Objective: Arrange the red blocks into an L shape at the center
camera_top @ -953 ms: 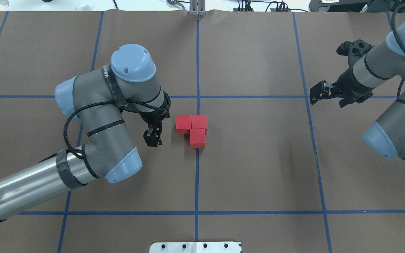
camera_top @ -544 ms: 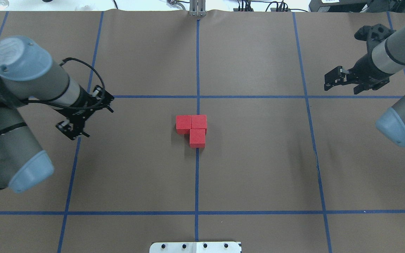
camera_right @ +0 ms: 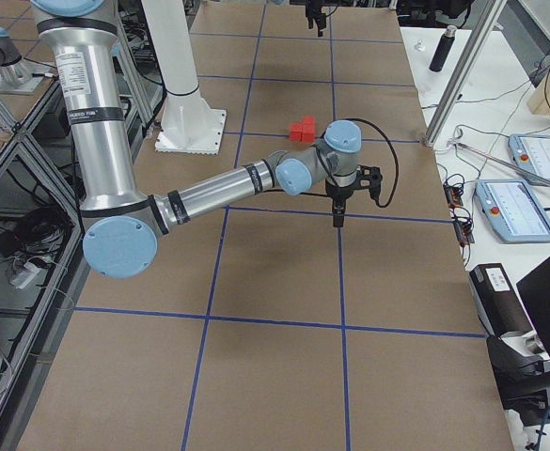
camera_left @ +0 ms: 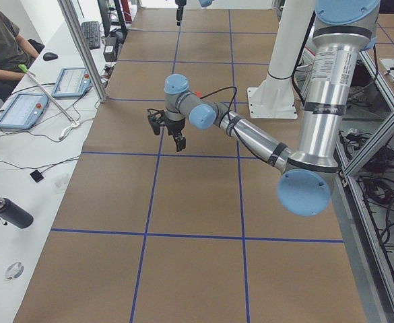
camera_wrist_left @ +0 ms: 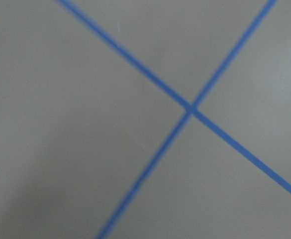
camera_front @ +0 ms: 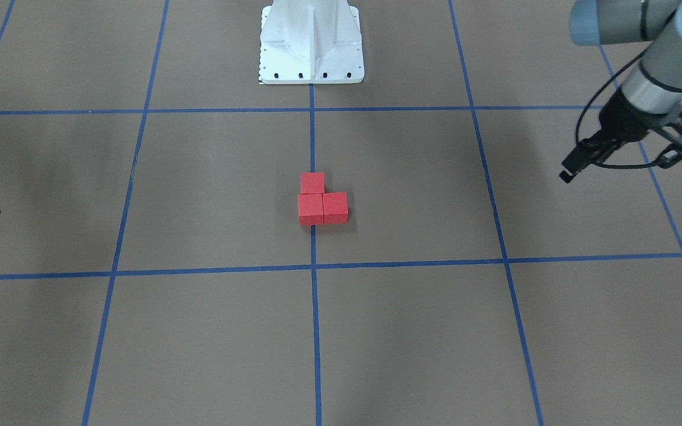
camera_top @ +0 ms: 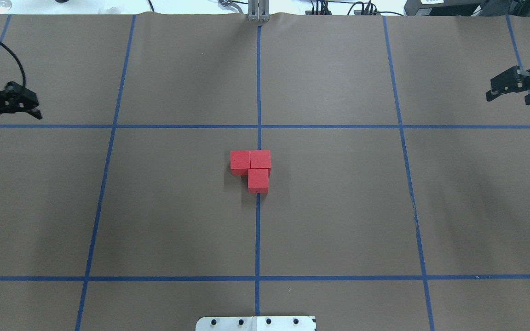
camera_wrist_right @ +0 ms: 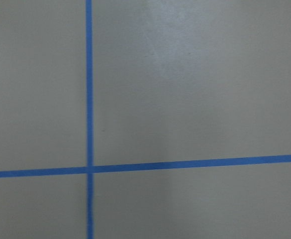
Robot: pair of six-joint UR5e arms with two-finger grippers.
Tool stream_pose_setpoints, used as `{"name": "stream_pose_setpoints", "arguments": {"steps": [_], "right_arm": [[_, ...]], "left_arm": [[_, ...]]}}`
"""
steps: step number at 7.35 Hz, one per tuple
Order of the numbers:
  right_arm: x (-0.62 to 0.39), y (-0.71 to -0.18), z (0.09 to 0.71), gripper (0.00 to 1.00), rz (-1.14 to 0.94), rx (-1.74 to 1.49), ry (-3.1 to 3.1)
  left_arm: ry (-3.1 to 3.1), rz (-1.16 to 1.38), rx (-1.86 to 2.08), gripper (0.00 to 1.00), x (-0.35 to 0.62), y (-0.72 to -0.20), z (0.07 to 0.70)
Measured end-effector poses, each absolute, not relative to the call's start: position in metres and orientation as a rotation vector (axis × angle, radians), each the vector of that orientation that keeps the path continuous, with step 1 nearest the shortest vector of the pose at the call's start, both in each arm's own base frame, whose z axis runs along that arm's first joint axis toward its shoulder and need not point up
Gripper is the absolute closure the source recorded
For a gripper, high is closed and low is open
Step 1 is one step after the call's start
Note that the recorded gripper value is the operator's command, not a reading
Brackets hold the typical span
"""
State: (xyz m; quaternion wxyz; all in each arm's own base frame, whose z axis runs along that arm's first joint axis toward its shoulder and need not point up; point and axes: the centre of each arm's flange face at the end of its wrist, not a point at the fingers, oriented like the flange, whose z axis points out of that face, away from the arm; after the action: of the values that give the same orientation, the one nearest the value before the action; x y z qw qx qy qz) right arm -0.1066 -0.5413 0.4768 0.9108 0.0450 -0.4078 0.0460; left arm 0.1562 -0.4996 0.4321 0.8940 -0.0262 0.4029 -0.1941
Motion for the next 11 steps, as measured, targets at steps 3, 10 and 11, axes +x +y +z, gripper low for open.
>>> {"name": "stream_pose_setpoints", "arguments": {"steps": [3,10,11], "right_arm": [[-0.016,-0.531,0.531,0.01,0.092,0.089,-0.912],[0.01,-0.552,0.578,0.01,-0.099,0.098,-0.8],[0.011,-0.55,0.584,0.01,-0.092,0.088,-0.791]], "left_arm": [[0.86,-0.182,-0.018,0.0,0.037,-0.522,0.552],[0.851,-0.18,0.023,0.0,-0.034,-0.547,0.578],[0.851,-0.187,0.019,0.0,-0.036,-0.547,0.578]]}}
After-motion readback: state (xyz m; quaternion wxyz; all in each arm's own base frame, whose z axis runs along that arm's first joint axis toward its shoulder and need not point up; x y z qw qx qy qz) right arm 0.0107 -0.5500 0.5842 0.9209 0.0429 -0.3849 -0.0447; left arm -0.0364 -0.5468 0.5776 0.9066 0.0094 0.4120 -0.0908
